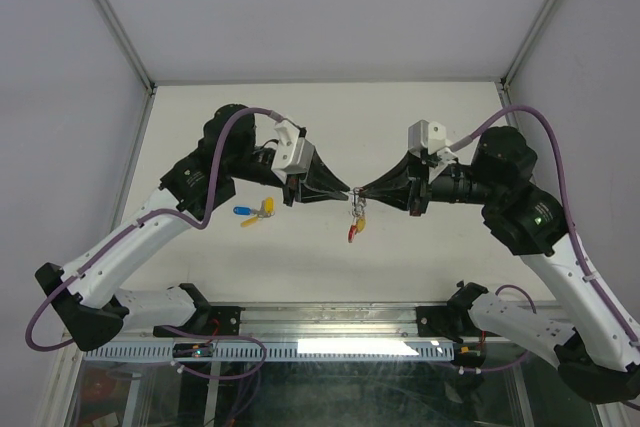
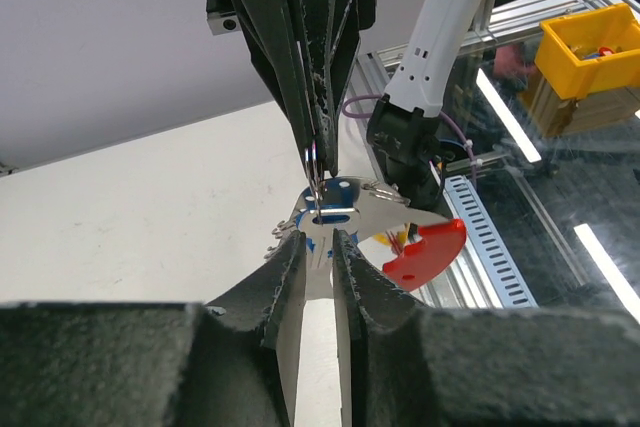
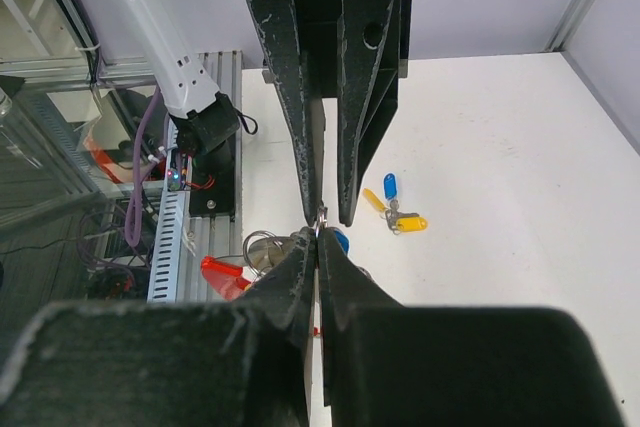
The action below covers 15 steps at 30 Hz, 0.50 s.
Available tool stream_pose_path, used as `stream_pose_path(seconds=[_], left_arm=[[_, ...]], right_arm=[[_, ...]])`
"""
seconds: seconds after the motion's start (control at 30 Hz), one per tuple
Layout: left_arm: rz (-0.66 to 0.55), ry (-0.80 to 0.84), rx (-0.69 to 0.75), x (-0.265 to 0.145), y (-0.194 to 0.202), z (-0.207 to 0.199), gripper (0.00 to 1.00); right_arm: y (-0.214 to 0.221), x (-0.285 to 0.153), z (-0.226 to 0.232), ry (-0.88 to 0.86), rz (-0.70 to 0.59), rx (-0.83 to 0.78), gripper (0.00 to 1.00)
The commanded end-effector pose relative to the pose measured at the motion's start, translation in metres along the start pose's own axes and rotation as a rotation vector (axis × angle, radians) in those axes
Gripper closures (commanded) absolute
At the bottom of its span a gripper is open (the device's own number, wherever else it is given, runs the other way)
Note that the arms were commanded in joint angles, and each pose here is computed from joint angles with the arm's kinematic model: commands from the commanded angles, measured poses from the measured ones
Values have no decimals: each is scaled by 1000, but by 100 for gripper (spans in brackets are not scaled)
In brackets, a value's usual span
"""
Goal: Put the keys on the keyring
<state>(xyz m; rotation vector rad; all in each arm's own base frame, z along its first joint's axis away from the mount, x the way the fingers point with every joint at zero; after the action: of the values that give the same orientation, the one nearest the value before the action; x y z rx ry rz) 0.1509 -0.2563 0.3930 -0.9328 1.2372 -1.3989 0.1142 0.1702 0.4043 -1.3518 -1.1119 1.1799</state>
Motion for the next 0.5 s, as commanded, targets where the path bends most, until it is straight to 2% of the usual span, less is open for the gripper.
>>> stream_pose_path(seconds=[0.0, 0.07, 0.13, 0.2, 0.37, 0.47], left_arm=[[-43, 1, 64, -2, -14, -3, 85], [-46, -3, 67, -2, -14, -3, 82], [-49, -11, 72, -2, -15, -2, 72], [-54, -14, 74, -2, -16, -2, 70], [-63, -14, 74, -2, -16, -1, 70], [-65, -12, 72, -1, -17, -1, 77]], right_arm=[[-16, -2, 2, 6, -67, -41, 100], [-15, -1, 1, 6, -64, -37, 100], [-13, 0, 1, 7, -60, -32, 100], [-12, 1, 0, 5, -57, -29, 100], [-10, 2, -1, 5, -53, -26, 100], [-10, 3, -2, 2, -53, -27, 100]])
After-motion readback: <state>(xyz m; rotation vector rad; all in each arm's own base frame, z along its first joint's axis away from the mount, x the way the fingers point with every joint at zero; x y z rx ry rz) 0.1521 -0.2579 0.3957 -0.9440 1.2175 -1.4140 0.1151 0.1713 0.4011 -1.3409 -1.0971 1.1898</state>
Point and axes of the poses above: each gripper's point midway between its finger pads, its own x axis out along the fingers, its own z axis along the line the jaws close on, y = z × x, the point moved 8 cm from there along -x, back along the fingers
